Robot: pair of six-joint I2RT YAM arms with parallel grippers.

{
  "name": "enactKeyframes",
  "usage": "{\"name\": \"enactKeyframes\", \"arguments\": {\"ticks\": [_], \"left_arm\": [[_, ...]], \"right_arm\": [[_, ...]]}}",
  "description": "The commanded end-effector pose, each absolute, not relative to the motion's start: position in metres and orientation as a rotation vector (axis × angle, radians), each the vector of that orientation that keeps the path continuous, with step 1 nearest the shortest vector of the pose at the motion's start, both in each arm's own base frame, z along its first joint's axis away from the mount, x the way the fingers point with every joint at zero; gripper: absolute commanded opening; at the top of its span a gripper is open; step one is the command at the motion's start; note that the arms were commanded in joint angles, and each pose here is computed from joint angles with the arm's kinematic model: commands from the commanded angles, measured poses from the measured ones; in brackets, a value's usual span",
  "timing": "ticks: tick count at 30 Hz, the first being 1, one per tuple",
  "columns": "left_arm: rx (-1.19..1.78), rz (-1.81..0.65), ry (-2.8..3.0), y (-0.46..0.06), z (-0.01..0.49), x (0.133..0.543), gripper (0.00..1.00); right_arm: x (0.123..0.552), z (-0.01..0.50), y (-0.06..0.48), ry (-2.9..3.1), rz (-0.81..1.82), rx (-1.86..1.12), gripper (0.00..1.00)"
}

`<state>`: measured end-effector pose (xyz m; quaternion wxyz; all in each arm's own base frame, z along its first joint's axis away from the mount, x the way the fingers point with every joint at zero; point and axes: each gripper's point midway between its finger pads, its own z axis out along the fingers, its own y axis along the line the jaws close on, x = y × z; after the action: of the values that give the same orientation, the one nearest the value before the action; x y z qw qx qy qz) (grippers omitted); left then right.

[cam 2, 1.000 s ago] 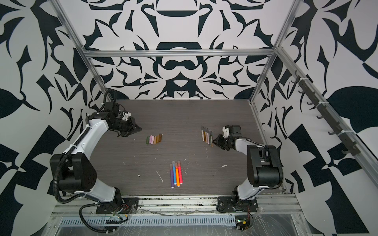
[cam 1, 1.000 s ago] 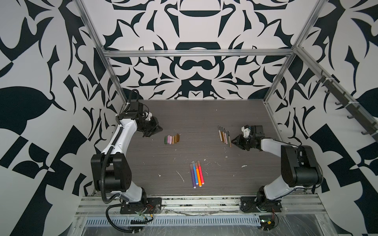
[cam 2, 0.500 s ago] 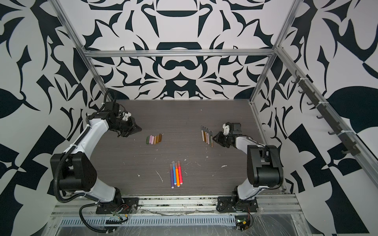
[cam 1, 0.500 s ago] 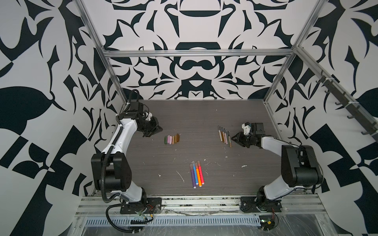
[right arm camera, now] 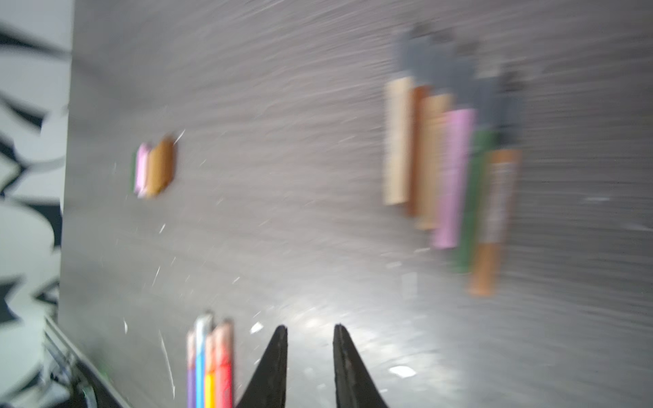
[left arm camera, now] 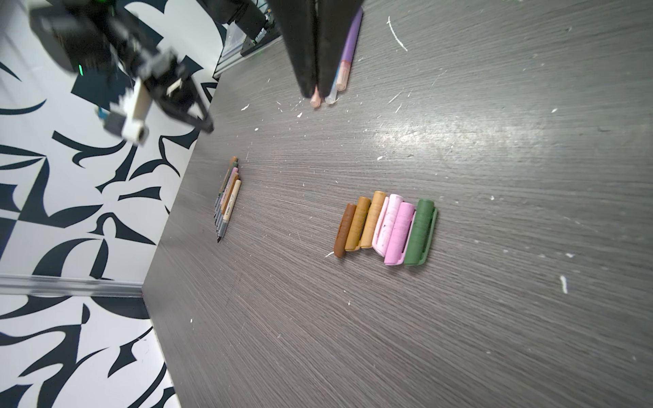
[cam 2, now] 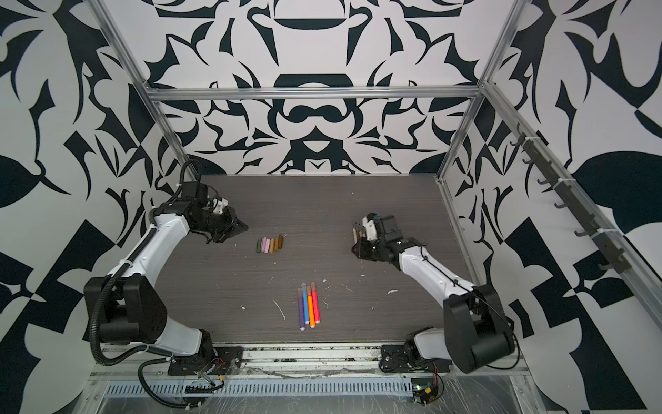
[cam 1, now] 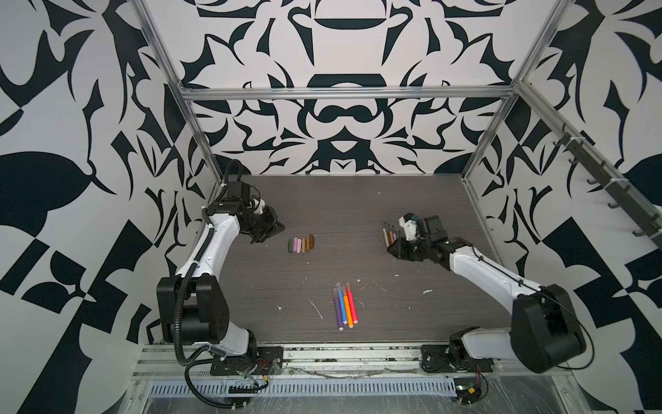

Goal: Remove pen caps from pens
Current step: Pick up the pen from the bottom-center of the table.

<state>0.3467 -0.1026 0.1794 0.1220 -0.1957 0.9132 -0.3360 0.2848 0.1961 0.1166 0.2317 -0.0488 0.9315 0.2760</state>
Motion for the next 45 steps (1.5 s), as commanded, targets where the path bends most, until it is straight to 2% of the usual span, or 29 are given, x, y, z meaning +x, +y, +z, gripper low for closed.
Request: {"name": "enactKeyframes", "arguments": {"ticks": [1, 7, 12, 15, 16, 18, 19, 20, 25, 29, 32, 39, 42, 45], "left_arm": [[-0.580, -0.990, 2.654, -0.111, 0.181, 0.345, 0.06], [-0.573, -1.010, 2.670, -0.128, 0.175, 0.345, 0.05], [-0.556, -1.005, 2.673, -0.138, 0.177, 0.345, 0.05], [-0.551, -1.006, 2.672, -0.139, 0.178, 0.344, 0.05], [-0.555, -1.006, 2.672, -0.139, 0.178, 0.344, 0.05], [-0.555, -1.012, 2.666, -0.140, 0.181, 0.344, 0.05], [-0.554, -1.013, 2.661, -0.140, 0.184, 0.344, 0.05], [-0.548, -1.013, 2.654, -0.140, 0.186, 0.344, 0.05], [-0.540, -1.007, 2.646, -0.139, 0.192, 0.345, 0.05], [-0.542, -1.010, 2.648, -0.140, 0.191, 0.344, 0.05], [-0.545, -1.013, 2.651, -0.140, 0.190, 0.345, 0.05], [-0.549, -1.031, 2.654, -0.143, 0.188, 0.350, 0.05], [-0.551, -1.031, 2.657, -0.145, 0.187, 0.350, 0.05], [-0.553, -1.025, 2.656, -0.145, 0.187, 0.348, 0.05]], "right_arm": [[0.244, 0.101, 0.212, 2.625, 0.623, -0.174, 0.26], [0.181, 0.088, 0.273, 2.639, 0.573, -0.387, 0.25], [0.175, 0.104, 0.281, 2.583, 0.364, -0.464, 0.27], [0.190, 0.119, 0.260, 2.551, 0.256, -0.233, 0.42], [0.196, 0.119, 0.248, 2.559, 0.226, -0.164, 0.53], [0.200, 0.114, 0.238, 2.606, 0.269, -0.112, 0.61], [0.201, 0.113, 0.236, 2.620, 0.303, -0.096, 0.84], [0.201, 0.115, 0.237, 2.609, 0.345, -0.108, 0.90], [0.201, 0.119, 0.220, 2.562, 0.346, -0.049, 0.91], [0.197, 0.111, 0.227, 2.607, 0.371, -0.080, 0.86], [0.195, 0.104, 0.237, 2.646, 0.362, -0.148, 0.95], [0.184, 0.089, 0.251, 2.711, 0.304, -0.167, 0.95], [0.171, 0.085, 0.263, 2.715, 0.312, -0.229, 0.92], [0.153, 0.073, 0.269, 2.804, 0.316, -0.291, 0.82]]}}
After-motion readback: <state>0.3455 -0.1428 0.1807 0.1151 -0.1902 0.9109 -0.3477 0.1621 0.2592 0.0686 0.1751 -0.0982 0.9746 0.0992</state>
